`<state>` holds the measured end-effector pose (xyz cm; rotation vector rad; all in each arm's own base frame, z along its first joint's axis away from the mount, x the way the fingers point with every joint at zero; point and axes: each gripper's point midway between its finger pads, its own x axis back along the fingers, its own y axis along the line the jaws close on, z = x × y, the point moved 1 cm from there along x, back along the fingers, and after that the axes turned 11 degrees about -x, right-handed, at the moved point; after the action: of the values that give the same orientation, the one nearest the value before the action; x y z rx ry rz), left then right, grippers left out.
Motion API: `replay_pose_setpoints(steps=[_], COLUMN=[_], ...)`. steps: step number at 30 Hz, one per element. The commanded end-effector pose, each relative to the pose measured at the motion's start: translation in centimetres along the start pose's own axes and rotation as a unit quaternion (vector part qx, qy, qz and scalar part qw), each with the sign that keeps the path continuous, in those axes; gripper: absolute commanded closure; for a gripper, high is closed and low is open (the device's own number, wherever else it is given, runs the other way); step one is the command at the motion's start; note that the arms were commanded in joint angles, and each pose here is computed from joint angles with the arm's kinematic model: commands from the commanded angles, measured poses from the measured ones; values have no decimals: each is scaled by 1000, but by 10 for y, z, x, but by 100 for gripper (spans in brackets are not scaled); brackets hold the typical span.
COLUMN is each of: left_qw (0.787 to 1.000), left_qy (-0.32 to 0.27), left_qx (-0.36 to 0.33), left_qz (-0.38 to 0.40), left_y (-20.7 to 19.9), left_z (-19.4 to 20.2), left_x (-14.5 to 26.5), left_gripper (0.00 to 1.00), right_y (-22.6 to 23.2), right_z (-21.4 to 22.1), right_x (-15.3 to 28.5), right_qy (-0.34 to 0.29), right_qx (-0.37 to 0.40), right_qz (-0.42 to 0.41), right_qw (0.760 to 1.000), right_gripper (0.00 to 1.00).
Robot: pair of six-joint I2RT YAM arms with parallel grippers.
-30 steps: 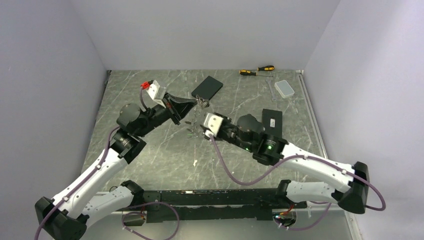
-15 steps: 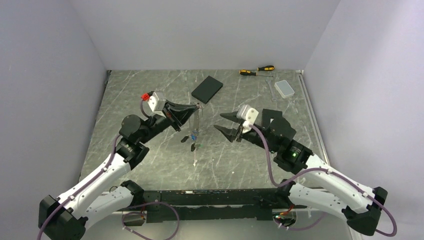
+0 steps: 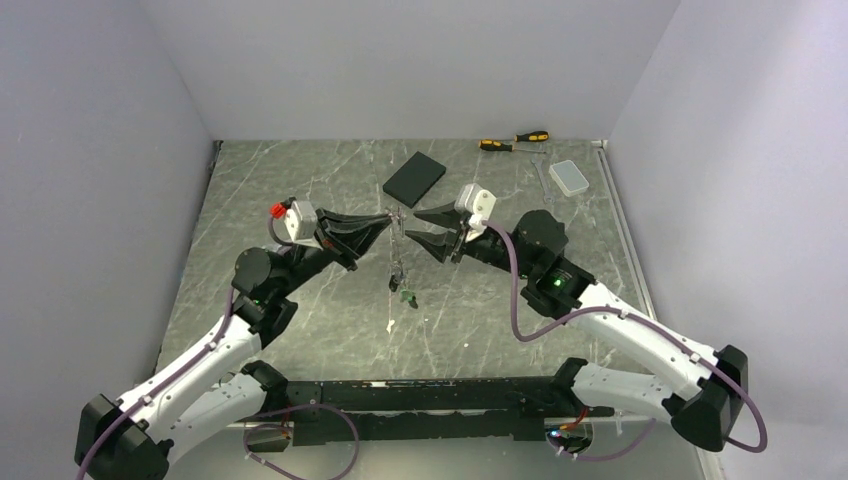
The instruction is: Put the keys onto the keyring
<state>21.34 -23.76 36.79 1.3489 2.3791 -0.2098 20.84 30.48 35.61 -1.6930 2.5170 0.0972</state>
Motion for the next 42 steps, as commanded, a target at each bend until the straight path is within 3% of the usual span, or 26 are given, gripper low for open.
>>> replay_pose_setpoints(steps=[1, 15, 21, 26, 32, 34, 39, 42], left_qw=[997, 996, 996, 996, 997, 998, 999, 999], left_qy=[-67, -78, -84, -84, -68, -61, -33, -11], left_qx=[-17, -15, -14, -19, -27, -28, -39, -49], left_qz=[19, 29, 31, 25, 24, 12, 12, 21], left_y=[-9, -10, -10, -8, -7, -3, -3, -5], left_z=[-33, -30, -29, -27, -22, -20, -12, -8], left_x=[0, -3, -3, -2, -2, -1, 2, 3], left_gripper=[100, 100, 100, 100, 100, 94, 66, 58], right_y=[9, 5, 3, 5, 12, 12, 9, 6], right_z=[-54, -47, -46, -44, -42, -40, -35, -31], right_x=[-7, -22, -24, -26, -24, -23, -22, -21], right_qy=[-77, -75, -76, -73, -72, -69, -64, -58], right_qx=[23, 16, 15, 14, 20, 22, 29, 32], right_qz=[-35, -57, -67, -80, -103, -104, -93, -86], right_qw=[996, 995, 995, 994, 992, 992, 993, 994], right_gripper=[59, 66, 78, 100, 100, 100, 100, 100])
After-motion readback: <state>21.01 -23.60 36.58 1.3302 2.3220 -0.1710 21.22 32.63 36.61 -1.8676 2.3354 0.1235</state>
